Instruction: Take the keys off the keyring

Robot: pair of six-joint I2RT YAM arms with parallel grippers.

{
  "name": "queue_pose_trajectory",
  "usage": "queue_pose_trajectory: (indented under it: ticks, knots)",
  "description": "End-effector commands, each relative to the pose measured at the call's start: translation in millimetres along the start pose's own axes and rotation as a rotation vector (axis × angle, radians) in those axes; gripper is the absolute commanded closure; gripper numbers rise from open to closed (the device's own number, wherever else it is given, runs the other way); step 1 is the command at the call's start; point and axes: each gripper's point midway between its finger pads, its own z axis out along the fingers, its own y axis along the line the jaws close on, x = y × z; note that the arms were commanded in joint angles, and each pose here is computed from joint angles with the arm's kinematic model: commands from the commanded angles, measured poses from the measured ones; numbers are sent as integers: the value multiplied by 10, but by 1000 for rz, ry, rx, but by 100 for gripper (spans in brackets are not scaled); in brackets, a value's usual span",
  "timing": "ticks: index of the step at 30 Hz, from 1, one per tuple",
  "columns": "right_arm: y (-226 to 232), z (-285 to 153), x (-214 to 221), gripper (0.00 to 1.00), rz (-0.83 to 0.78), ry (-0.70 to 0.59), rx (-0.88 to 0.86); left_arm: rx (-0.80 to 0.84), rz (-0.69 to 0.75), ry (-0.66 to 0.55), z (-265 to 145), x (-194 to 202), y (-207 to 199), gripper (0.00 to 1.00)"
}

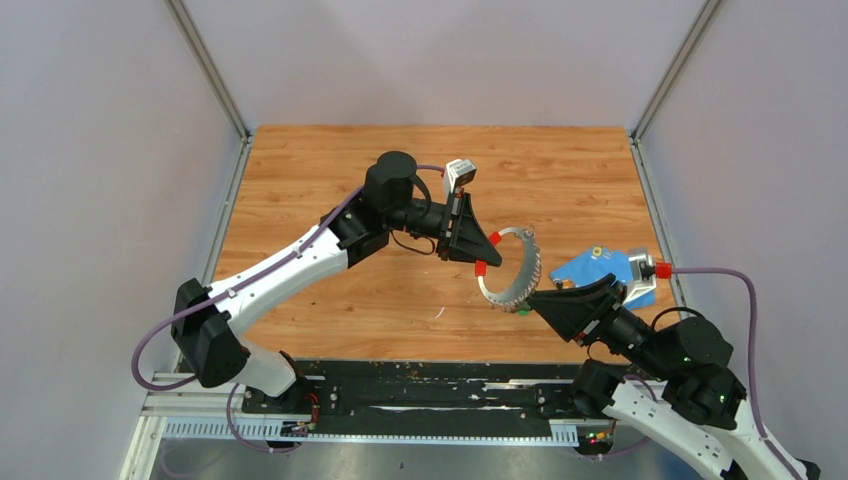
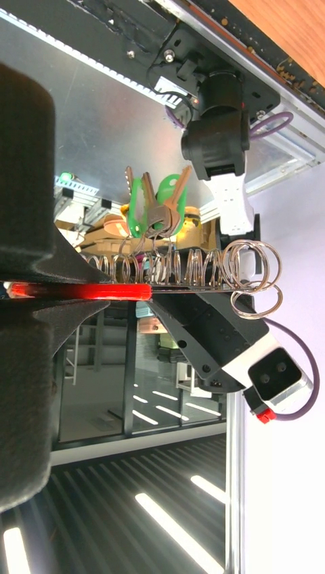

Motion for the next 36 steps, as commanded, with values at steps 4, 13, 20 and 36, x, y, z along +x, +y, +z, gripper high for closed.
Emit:
queue_pose_trajectory:
  ticks: [4,13,20,36]
  knots:
    - [70,-37,7,65,47,50,7,24,-16,58,-12,100,-130,100]
    - [0,-185,57,67,71,78,52,24,-14,57,-20,109,-134,100]
    - [33,-147,122,67,81,121,42,20,-16,56,-17,107,-116,100]
    - [-25,3,167,69,149,105,68,16,-16,54,-4,116,-92,100]
